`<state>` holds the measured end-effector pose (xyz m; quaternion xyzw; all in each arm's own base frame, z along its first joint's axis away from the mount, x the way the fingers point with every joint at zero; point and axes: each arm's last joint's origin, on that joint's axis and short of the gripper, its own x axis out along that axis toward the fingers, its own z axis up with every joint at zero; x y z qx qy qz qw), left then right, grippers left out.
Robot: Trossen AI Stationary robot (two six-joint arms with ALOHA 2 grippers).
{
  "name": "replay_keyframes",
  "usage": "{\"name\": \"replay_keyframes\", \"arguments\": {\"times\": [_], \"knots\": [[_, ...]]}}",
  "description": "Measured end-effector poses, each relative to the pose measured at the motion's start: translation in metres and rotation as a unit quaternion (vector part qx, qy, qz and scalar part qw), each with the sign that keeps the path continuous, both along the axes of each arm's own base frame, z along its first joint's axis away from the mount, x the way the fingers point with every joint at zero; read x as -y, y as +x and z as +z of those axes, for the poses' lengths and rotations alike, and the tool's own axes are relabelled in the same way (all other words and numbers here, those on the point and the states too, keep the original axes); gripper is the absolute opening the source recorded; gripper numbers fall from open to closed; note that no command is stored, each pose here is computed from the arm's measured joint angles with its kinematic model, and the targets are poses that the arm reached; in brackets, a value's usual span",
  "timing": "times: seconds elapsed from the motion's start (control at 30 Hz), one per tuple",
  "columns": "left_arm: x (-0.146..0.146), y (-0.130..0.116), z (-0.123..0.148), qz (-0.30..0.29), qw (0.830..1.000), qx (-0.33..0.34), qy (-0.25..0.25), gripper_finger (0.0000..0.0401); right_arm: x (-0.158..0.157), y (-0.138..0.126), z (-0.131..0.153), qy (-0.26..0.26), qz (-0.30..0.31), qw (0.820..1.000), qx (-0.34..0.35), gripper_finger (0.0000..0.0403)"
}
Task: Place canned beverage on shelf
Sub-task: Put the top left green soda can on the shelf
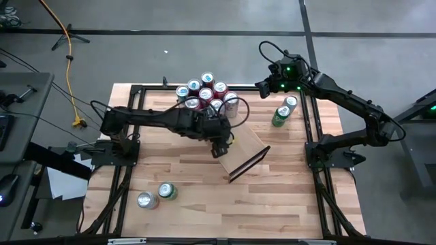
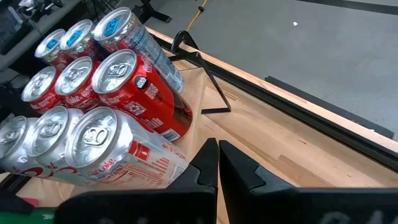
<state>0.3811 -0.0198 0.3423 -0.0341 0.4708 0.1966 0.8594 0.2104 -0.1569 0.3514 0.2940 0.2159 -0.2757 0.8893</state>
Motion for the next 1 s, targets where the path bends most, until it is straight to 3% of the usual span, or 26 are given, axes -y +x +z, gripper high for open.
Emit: {"name": "replay_keyframes", "arguments": {"times": [0.4, 0.6, 0.87, 1.0], "knots": [[-0.003, -0.005, 0.007, -0.006, 1.000, 0.005, -0.028, 0.0240, 0.000, -0.001, -0.001, -0.006, -0.005, 1.000, -0.008, 0.0000], [-0.005, -0.017, 0.026, -0.004, 0.999, 0.041, -0.026, 0.0267, 0.000, -0.001, -0.001, -0.006, -0.005, 1.000, -0.008, 0.0000], [-0.013, -0.028, 0.041, 0.015, 0.997, 0.065, -0.033, 0.0269, 0.000, -0.001, -0.001, -0.005, -0.005, 1.000, -0.008, 0.0000], [-0.014, -0.043, 0.070, 0.013, 0.992, 0.120, -0.038, 0.0268, 0.000, -0.001, -0.001, -0.005, -0.005, 1.000, -0.008, 0.0000]]}}
